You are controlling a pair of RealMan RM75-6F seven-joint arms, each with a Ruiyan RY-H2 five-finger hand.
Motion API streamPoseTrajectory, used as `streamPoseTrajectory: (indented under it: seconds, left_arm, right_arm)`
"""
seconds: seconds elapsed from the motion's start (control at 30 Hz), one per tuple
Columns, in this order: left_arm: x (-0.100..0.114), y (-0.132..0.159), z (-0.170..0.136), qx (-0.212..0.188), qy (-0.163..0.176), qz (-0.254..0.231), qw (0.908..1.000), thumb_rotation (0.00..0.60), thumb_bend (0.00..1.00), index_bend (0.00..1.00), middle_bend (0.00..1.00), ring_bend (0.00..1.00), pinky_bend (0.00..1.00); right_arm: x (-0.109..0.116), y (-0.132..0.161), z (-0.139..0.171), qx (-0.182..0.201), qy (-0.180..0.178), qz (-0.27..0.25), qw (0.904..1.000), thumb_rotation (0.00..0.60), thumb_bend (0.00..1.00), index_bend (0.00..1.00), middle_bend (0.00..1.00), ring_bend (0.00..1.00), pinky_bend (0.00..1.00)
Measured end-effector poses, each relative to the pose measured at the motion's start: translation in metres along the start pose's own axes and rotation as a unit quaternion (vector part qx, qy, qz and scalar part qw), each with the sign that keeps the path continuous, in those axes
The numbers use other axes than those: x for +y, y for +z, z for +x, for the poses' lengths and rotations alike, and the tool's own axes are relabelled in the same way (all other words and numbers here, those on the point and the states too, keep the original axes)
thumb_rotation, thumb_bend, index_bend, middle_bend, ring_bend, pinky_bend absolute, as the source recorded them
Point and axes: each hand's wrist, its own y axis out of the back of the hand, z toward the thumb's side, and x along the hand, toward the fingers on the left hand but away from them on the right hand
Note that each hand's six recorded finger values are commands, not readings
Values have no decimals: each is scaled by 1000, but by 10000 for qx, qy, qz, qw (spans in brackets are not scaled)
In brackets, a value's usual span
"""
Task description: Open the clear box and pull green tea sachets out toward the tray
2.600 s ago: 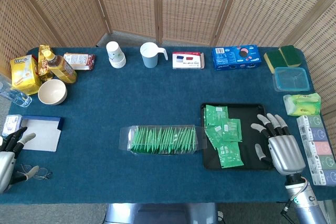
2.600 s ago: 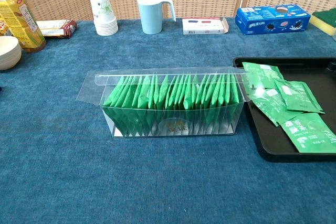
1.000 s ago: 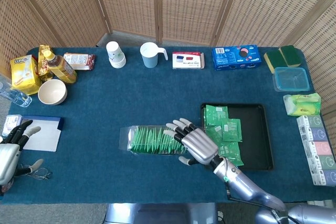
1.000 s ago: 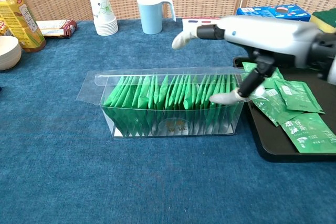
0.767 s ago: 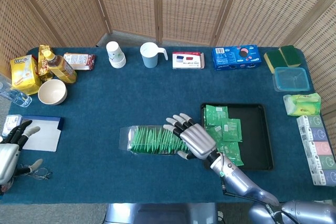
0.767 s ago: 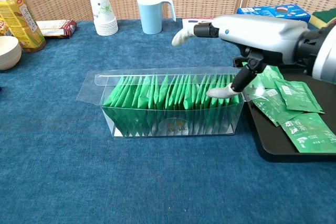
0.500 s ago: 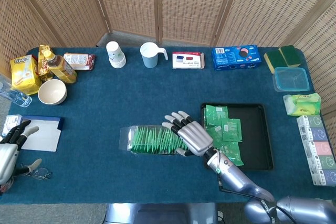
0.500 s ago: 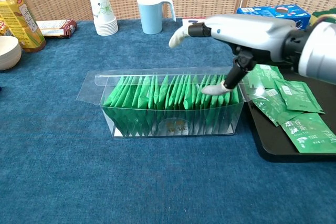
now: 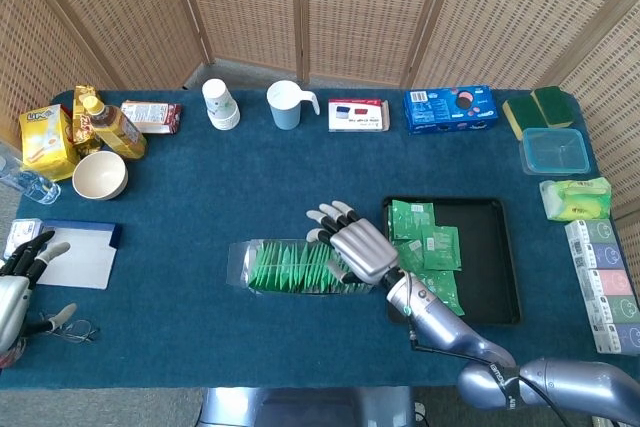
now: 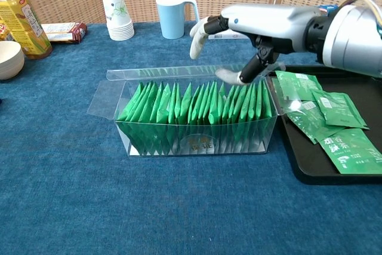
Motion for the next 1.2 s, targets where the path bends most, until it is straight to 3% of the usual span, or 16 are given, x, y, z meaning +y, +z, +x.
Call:
streamPoseTrajectory:
  seconds: [0.47,0.93,1.2]
  left_arm:
    - [1,-1,-1,-23,66,-43,10000,599,162,178,80,105,332]
    - [1,-7,-1,16,99,-91,9999,599,163,178,79,105,332]
    - [2,-9,-1,19,124,-99,9999,599,162,178,78,104,332]
  right_arm:
    - [17,-7,-16,-168,52,-206,9996,600,564,575,190,116,23]
    - [23,-20,-37,-519,250,-388,9976,600,565,701,234,126,23]
    - [32,-22,-43,-690,181,-392,9967,600,565,716,249,126,23]
